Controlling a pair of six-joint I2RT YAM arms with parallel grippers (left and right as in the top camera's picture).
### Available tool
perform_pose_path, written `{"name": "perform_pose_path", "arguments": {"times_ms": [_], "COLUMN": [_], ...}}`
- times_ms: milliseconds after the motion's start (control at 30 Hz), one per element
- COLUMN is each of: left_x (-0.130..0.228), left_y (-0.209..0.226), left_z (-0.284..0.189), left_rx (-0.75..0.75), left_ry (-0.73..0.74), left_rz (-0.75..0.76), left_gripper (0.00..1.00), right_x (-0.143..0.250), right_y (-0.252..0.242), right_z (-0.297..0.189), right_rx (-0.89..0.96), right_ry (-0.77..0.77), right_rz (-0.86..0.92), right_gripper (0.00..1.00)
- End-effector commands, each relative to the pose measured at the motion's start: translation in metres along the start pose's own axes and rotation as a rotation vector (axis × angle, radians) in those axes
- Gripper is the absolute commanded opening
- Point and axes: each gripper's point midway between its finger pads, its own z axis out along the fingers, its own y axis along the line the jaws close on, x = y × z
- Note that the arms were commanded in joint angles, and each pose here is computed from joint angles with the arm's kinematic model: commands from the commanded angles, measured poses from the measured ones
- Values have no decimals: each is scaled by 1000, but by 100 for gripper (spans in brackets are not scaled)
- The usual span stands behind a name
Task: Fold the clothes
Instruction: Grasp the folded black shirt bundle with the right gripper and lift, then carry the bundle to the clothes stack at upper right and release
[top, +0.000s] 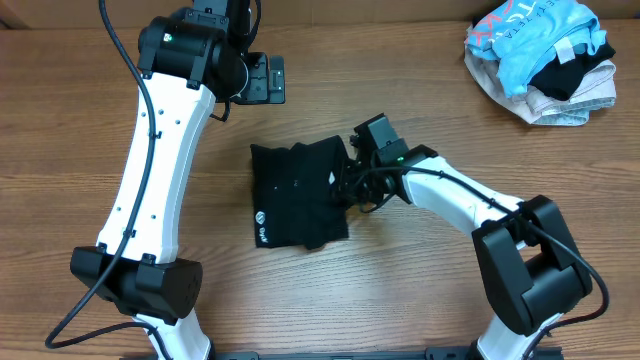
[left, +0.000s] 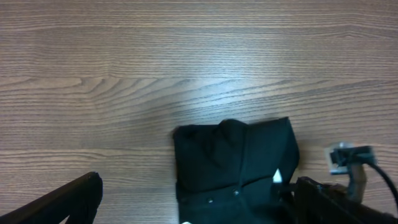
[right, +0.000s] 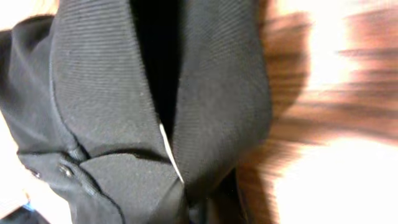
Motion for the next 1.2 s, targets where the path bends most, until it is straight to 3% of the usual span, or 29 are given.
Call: {"name": "perform_pose_path", "arguments": {"times_ms": [0, 67, 333, 567, 600, 700, 800, 1000, 1167], "left_x": [0, 0, -3, -2, -2, -2, -2, -3, -10], "left_y": [4, 5, 4, 9, 9, 10, 10, 15, 30], "left_z": [0, 0, 0, 0, 0, 0, 0, 0, 0], "left_rx": [-18, -22, -20, -44, -49, -55, -54, -60, -72], "left_ry": [1, -1, -13, -10, -11, -13, -13, -14, -27], "left_rz": [17, 17, 17, 24, 24, 24, 24, 14, -21], "left_gripper": [100, 100, 100, 100, 100, 100, 100, 100, 100], "right_x": [-8, -9, -5, -3, -2, 4, 13, 0, -41], "right_y": [-9, -10, 0, 4, 5, 21, 47, 75, 89], "right_z": [1, 3, 25, 44, 44, 45, 42, 12, -58], "right_rx": [54, 84, 119, 109, 99, 15, -137, -323, -474], "right_ry": [-45, -68, -98, -70, -63, -27, 24, 13, -99], "right_rz": [-43, -79, -254, -266, -266, -276, -348, -375, -346], "right_gripper": [31, 42, 60, 64, 60, 27, 7, 4, 4]}}
